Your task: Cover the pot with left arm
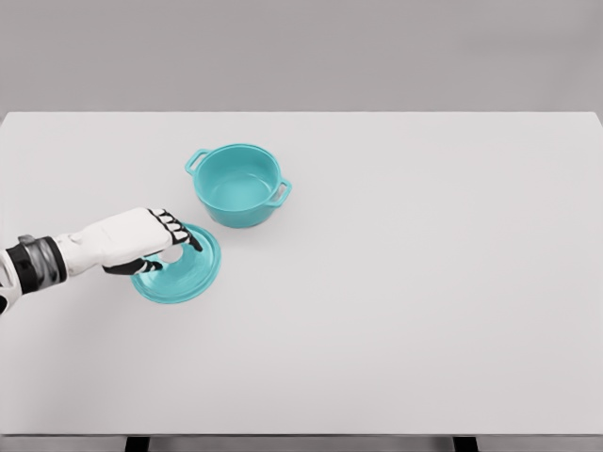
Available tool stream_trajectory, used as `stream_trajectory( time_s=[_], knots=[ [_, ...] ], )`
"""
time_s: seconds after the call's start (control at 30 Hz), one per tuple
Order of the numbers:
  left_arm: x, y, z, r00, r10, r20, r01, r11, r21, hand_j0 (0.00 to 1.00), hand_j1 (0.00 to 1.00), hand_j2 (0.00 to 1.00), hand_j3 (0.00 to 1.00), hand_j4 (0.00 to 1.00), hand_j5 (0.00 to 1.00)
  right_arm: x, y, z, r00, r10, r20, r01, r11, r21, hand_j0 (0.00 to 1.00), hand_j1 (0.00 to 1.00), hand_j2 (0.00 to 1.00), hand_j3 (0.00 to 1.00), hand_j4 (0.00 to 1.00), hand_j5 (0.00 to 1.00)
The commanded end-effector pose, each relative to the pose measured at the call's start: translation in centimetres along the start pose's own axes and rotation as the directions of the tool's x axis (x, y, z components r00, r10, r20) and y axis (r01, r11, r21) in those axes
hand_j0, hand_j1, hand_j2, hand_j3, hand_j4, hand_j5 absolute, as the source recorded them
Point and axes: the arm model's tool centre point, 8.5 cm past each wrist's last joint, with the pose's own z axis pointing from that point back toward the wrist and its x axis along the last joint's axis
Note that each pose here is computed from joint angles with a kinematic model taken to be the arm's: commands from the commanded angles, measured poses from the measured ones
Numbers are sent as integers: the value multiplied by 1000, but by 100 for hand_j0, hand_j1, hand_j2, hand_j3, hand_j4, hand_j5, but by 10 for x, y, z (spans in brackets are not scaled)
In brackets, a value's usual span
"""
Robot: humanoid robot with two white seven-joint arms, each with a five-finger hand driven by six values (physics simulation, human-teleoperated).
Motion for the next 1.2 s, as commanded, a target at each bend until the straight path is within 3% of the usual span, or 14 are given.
stream_trajectory(
  time_s=[0.0, 0.33, 0.67, 0.9, 1.17],
  knots=[
    [-2, -1, 0, 1000, 11, -3, -11, 1000, 1, 69, 69, 69, 69, 69, 69, 0, 0, 0, 1000, 0, 0, 0, 1000, 0, 100, 100, 100, 100, 100, 100],
    [0, -3, -1, 1000, 10, 2, -10, 1000, -5, 66, 66, 66, 66, 66, 66, 0, 0, 0, 1000, -1, 0, 1, 1000, 0, 100, 100, 100, 100, 100, 100],
    [-1, -3, 0, 1000, 11, 0, -11, 1000, -5, 49, 49, 49, 49, 49, 49, 0, 0, 0, 1000, 0, 0, 0, 1000, 0, 100, 100, 100, 100, 100, 100],
    [-2, 0, 2, 1000, 11, 0, -11, 1000, 2, 49, 49, 49, 49, 49, 49, 0, 0, 0, 1000, -1, 0, 1, 1000, 0, 100, 100, 100, 100, 100, 100],
    [-10, 15, 15, 1000, 6, -7, -5, 999, 44, 50, 50, 50, 50, 50, 50, 0, 0, 0, 1000, 0, 0, 0, 1000, 0, 100, 100, 100, 100, 100, 100]
  ],
)
